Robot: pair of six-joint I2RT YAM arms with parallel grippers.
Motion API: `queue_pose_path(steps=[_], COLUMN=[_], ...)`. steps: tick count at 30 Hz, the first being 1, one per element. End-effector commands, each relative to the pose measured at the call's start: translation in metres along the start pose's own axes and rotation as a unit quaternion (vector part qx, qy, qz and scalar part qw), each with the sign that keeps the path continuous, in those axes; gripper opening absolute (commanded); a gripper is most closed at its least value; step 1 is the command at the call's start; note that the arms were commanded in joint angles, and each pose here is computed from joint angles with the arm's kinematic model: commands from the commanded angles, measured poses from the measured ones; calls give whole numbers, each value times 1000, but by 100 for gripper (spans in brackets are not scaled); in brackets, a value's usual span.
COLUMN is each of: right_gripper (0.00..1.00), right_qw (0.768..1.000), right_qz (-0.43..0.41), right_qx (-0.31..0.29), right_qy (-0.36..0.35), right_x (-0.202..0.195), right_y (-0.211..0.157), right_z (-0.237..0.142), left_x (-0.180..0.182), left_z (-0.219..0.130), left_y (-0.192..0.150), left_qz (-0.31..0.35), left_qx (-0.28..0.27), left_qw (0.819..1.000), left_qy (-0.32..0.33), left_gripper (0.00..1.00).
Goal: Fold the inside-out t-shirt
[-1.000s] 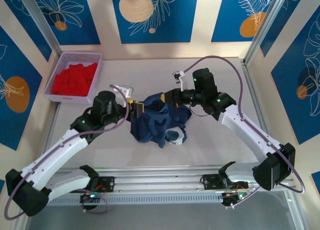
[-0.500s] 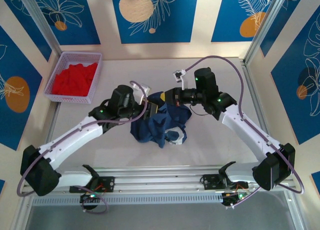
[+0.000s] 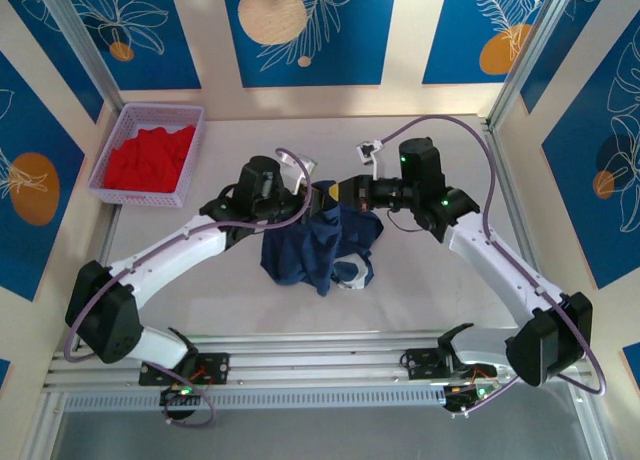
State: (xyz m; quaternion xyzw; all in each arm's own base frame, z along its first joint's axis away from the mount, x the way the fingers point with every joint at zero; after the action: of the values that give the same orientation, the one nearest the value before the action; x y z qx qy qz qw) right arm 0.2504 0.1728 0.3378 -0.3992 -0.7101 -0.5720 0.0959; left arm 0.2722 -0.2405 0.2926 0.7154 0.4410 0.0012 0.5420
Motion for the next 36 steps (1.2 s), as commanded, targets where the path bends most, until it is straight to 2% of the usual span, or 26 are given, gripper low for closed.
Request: queue_pose_path(steps=[1, 3, 7, 17, 19, 21, 23, 25, 27, 29, 32, 36], right_gripper=[0, 0, 0, 0, 0, 0, 0, 0, 0, 0, 0, 0], right_qw=[999, 998, 994, 994, 994, 995, 996, 997, 996, 995, 995, 996], right_qz=[-18, -33, -62, -75, -73, -77, -80, -78, -68, -53, -30, -10], right_qx=[-8, -10, -16, -10, -1, 4, 3, -1, -5, -6, -9, -12], right_qy=[-27, -56, -85, -82, -78, -64, -38, 13, 57, 85, 97, 92], right_x=[2, 1, 3, 5, 5, 8, 12, 18, 21, 20, 16, 13], right_y=[-1, 0, 3, 5, 4, 5, 6, 8, 9, 9, 6, 5], right_z=[-14, -18, -24, -22, -20, -20, -19, -17, -12, -5, 7, 17], left_x=[-18, -23, -32, -52, -45, -29, -9, 1, 6, 9, 9, 2], left_z=[-22, -32, -53, -91, -95, -97, -99, -97, -92, -88, -87, -95], left_y=[14, 8, -6, -12, -10, -4, 1, 3, 2, 2, -3, -13], left_qz=[22, 25, 30, 56, 43, 5, -37, -44, -46, -48, -47, -45], left_qx=[-32, -25, -8, -35, -58, -94, -112, -101, -91, -81, -72, -75], left_qw=[996, 993, 987, 970, 980, 993, 991, 985, 982, 981, 984, 990], left_qy=[-83, -110, -155, -235, -185, -75, 65, 134, 157, 168, 157, 110], left_gripper=[4, 1, 2, 0, 0, 0, 0, 0, 0, 5, 18, 37])
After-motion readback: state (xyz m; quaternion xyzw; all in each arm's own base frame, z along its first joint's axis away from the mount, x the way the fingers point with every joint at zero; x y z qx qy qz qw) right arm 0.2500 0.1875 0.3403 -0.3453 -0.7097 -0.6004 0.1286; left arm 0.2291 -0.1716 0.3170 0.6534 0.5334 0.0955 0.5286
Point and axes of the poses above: each hand's point on the last joint's axis, 136 mm out from that joint toward the fingers, its own z axis out along the fingers, its own x axis along the line the jaws close on, y = z × x, the point moved 10 cm from there along -z, back along the fingers, and after that the axes turned 9 degrees about -z, right-handed, at the moved point
